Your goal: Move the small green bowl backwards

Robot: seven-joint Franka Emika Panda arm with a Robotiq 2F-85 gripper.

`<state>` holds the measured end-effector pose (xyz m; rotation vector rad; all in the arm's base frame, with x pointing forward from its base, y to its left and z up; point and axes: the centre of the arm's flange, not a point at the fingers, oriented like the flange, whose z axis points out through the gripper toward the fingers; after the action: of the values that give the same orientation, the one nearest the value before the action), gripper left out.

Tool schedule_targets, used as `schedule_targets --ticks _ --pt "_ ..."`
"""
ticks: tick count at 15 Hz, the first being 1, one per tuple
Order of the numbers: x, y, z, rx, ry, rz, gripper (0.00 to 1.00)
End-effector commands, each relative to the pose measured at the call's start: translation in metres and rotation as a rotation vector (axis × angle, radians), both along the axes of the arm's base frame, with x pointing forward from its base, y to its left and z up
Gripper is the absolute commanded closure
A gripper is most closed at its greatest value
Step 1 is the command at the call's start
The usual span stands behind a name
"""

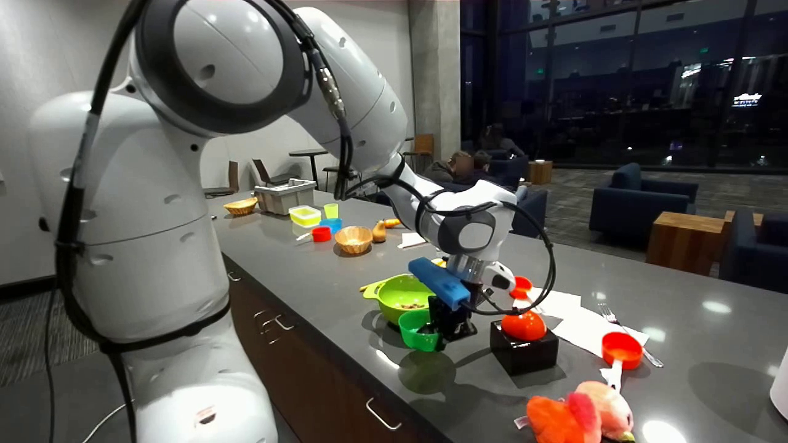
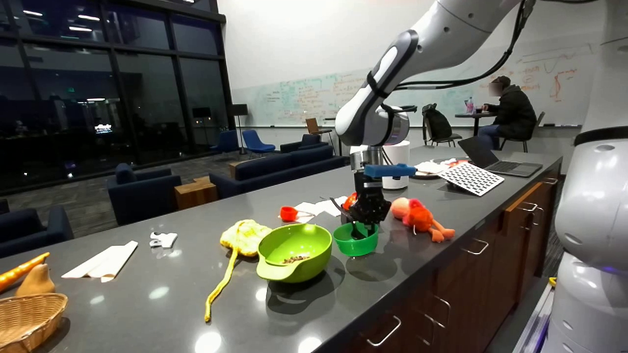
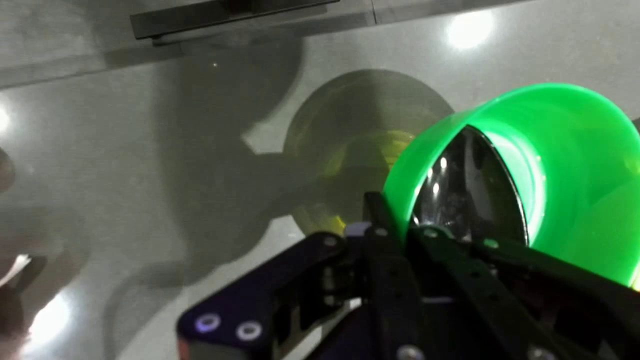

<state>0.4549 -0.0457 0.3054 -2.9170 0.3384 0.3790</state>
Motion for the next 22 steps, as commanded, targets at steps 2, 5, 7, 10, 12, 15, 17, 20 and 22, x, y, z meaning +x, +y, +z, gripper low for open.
schedule_targets --ticks 2,5,7,10,12,15,17,20,22 --pt "-0.036 0.008 -0.011 -0.019 -0.038 -0.030 0.99" --pt "-0.038 0.003 -0.025 -0.027 -0.067 -0.013 0.99" --pt "-0.037 0.000 -0.030 -0.033 -0.087 -0.002 0.99" --pt "-0.033 -0.004 -0.032 -0.029 -0.109 0.021 0.71" --pt "-0.029 -0.007 -0.031 -0.027 -0.118 0.037 0.65" --pt "-0.022 -0.008 -0.025 -0.027 -0.124 0.062 0.46" --pt "-0.017 -0.009 -0.021 -0.028 -0.128 0.078 0.32" --pt "-0.006 -0.007 -0.006 -0.052 -0.148 0.105 0.12" --pt "0.003 -0.003 0.009 -0.090 -0.163 0.140 0.01"
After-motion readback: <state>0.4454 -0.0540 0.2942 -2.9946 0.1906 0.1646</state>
